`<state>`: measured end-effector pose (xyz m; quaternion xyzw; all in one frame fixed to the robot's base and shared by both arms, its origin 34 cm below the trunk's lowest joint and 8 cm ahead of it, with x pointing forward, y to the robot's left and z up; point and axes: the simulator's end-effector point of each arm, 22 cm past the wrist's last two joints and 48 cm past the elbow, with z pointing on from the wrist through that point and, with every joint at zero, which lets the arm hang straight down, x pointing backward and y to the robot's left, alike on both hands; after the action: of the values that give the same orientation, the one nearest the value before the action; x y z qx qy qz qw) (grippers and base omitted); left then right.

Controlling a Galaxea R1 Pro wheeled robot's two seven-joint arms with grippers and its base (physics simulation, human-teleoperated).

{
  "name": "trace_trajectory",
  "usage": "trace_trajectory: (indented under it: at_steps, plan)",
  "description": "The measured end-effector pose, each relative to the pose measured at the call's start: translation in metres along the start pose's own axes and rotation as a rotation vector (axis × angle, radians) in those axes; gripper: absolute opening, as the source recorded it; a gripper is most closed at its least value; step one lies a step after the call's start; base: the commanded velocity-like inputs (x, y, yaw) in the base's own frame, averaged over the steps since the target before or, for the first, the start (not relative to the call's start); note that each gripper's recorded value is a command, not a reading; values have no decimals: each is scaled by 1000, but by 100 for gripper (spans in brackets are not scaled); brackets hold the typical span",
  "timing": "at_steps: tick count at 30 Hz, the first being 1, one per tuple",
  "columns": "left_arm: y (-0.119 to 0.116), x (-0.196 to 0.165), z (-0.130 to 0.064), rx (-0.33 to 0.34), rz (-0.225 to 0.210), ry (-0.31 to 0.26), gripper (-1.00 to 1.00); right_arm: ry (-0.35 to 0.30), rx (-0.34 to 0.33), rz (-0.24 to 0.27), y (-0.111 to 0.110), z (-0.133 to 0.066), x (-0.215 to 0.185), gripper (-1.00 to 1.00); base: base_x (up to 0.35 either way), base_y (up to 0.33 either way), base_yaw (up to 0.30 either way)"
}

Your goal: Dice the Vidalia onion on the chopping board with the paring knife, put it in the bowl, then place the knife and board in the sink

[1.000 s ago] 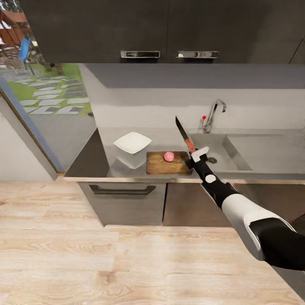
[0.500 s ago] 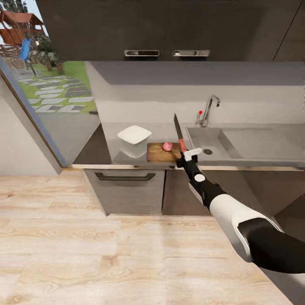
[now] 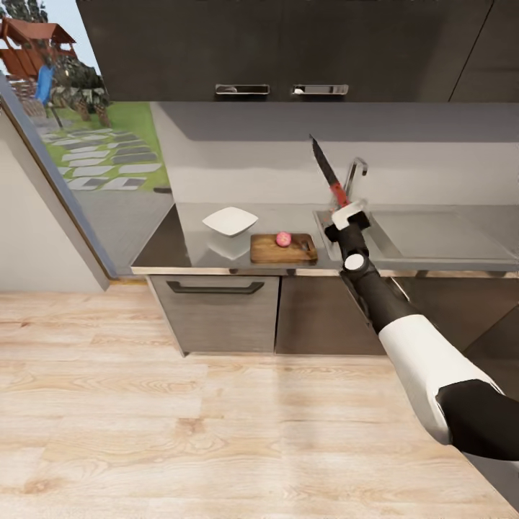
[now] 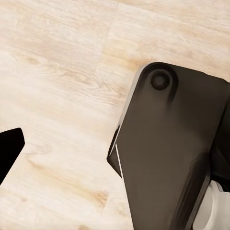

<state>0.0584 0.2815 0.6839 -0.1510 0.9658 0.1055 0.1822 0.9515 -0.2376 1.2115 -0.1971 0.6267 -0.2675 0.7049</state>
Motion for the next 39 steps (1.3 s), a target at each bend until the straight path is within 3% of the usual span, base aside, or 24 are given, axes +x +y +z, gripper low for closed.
trace_trajectory:
  at_steps: [3, 5, 6, 9, 13, 18, 30, 39]
  plan:
    - [0, 0, 0, 1, 0, 0, 100, -72, 27, -169, 0, -2, -32, -100, -8, 0, 0]
    - [0, 0, 0, 0, 0, 0, 100, -114, 12, -263, 28, -13, -48, -100, -2, 0, 0]
    - [0, 0, 0, 0, 0, 0, 100, -123, -1, -284, 47, -23, -49, -100, -1, 0, 0]
    - [0, 0, 0, 0, 0, 0, 100, -127, -11, -299, 88, -51, -41, -100, 0, 0, 0]
    - [0, 0, 0, 0, 0, 0, 100, -142, 16, -315, 111, -81, -29, -100, 0, 0, 0]
    - [0, 0, 0, 0, 0, 0, 100, -133, 29, -358, 105, -90, -3, -100, 87, -83, 0]
    - [0, 0, 0, 0, 0, 0, 100, -123, -17, -365, 123, -109, 21, -100, 215, -216, 0]
    - [0, 0, 0, -1, 0, 0, 100, -140, -59, -409, 147, -117, 13, -100, 189, -189, 0]
